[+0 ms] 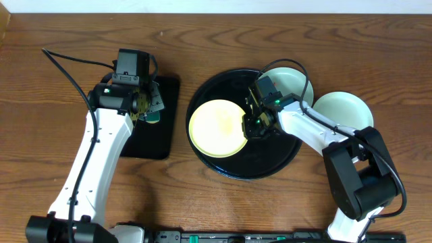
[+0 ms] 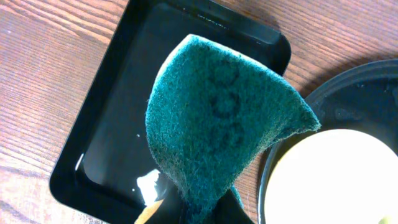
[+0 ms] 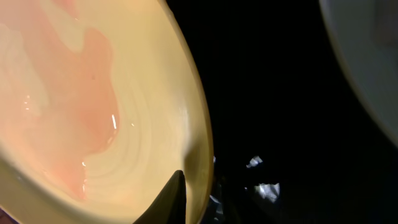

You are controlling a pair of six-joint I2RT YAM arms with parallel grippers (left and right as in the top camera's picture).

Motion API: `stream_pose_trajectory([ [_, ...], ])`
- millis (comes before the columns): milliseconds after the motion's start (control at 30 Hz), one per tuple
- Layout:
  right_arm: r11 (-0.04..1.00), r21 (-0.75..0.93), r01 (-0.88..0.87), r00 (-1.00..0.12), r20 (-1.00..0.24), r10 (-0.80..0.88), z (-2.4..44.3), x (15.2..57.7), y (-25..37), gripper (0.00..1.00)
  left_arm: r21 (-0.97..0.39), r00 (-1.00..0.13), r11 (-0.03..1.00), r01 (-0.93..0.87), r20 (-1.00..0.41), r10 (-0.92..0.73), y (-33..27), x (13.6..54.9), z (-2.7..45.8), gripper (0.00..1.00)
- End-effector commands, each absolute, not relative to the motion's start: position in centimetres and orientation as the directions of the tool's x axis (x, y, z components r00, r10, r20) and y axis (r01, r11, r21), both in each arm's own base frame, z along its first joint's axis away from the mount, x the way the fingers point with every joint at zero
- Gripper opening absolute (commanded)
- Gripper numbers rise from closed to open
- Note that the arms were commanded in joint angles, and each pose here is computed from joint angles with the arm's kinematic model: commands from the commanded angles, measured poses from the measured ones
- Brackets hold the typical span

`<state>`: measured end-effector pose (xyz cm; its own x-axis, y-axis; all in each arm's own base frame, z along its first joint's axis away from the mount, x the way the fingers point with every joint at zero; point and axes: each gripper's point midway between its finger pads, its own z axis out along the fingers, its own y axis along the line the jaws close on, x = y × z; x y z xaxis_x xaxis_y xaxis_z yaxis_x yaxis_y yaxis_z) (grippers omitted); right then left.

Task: Clean dirty plates on tray and stack at the side

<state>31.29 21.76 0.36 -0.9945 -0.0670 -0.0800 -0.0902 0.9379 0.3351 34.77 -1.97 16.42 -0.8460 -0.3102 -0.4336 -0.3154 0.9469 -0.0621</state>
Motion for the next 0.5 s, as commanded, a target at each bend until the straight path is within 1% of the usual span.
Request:
stream_pose_trajectory([
  [0, 0.932, 0.352, -0.086, -0.996, -0.035, -0.079, -0.5, 30.6, 21.7, 0.17, -0.054, -0.848, 0.946, -0.32, -0.429, -0.311, -1.8, 35.1, 16.2, 0.08],
  [67, 0.931, 0.357, -0.079, -0.997, -0.024, -0.075, -0.7, 30.5, 21.7, 0.14, -0.052, -0.85, 0.946, -0.32, -0.425, -0.311, -1.8, 35.2, 16.1, 0.08],
  [133, 0.928, 0.366, -0.07, -0.997, -0.019, -0.068, -0.8, 30.6, 21.6, 0.01, -0.051, -0.851, 0.946, -0.32, -0.424, -0.311, -1.8, 35.2, 16.0, 0.08],
  [233, 0.928, 0.368, -0.062, -0.998, -0.016, -0.06, -0.4, 31.0, 21.4, 0.01, -0.051, -0.851, 0.946, -0.32, -0.424, -0.311, -1.8, 35.2, 16.0, 0.08],
  [333, 0.922, 0.369, -0.118, -0.993, -0.054, -0.105, 1.2, 31.5, 21.8, 0.01, -0.051, -0.851, 0.946, -0.32, -0.424, -0.311, -1.8, 35.2, 16.0, 0.08],
  [467, 0.951, 0.262, -0.162, -0.981, -0.149, -0.126, 4.4, 33.1, 21.0, 0.01, -0.05, -0.851, 0.946, -0.32, -0.424, -0.311, -1.8, 35.2, 16.0, 0.08],
])
